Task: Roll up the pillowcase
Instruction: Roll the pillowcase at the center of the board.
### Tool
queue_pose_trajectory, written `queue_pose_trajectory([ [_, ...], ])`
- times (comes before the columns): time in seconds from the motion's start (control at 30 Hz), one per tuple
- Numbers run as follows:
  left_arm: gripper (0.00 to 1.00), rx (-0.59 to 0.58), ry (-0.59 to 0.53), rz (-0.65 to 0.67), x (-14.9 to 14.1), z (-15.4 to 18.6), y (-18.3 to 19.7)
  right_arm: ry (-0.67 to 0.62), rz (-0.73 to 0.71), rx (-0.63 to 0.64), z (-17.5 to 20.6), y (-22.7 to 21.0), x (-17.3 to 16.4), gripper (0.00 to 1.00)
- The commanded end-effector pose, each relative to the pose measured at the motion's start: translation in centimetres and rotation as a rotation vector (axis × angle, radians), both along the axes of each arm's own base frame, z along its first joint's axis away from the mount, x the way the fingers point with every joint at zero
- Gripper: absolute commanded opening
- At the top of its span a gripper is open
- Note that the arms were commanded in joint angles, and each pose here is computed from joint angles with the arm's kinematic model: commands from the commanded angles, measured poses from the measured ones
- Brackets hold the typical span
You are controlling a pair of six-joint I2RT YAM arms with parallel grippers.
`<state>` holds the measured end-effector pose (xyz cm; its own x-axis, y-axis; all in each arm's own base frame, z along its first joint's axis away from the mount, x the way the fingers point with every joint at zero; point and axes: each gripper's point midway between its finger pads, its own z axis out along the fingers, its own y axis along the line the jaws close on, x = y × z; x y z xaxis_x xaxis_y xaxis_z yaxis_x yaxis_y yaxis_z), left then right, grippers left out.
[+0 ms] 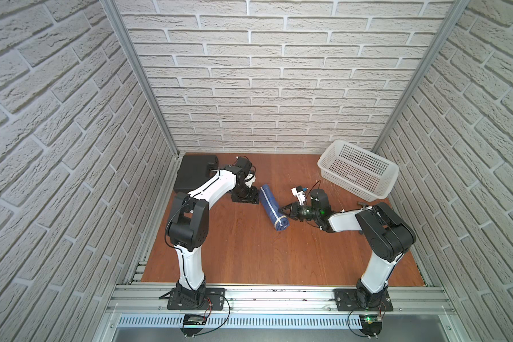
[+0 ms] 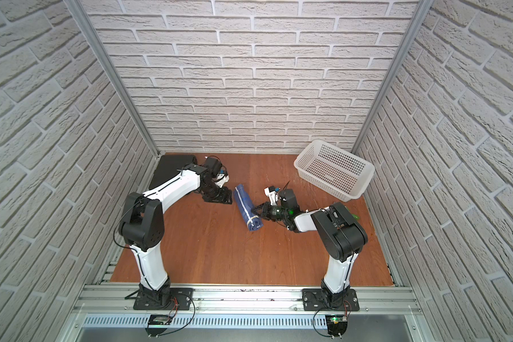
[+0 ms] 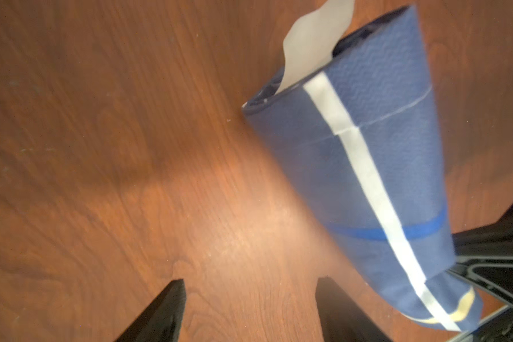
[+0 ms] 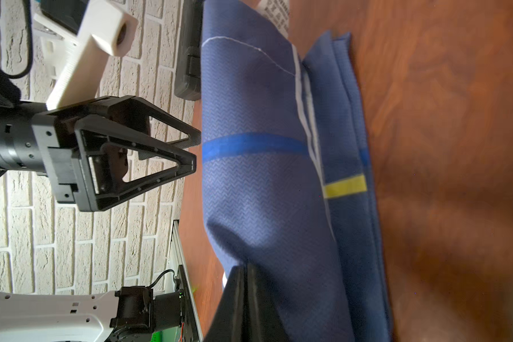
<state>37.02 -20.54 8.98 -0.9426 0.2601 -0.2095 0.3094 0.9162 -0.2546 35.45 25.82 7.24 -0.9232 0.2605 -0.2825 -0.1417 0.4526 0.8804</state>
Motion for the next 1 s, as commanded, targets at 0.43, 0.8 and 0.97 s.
queue_pose_trajectory([
  [0.43, 0.74, -0.132, -0.011, 0.015, 4.1, -1.7, -5.8, -0.032, 0.046, -0.081, -1.6, -2.9, 1.3, 0.26],
  [0.8, 0.73, -0.131, 0.069, 0.039, 4.4, -5.1, -6.7, -0.057, 0.092, -0.272, -2.5, -4.2, 1.2, 0.31],
  [0.97, 0.72, -0.079, 0.107, 0.019, 3.7, -6.6, -6.1, -0.091, 0.132, -0.377, -2.1, -5.0, 0.6, 0.33],
])
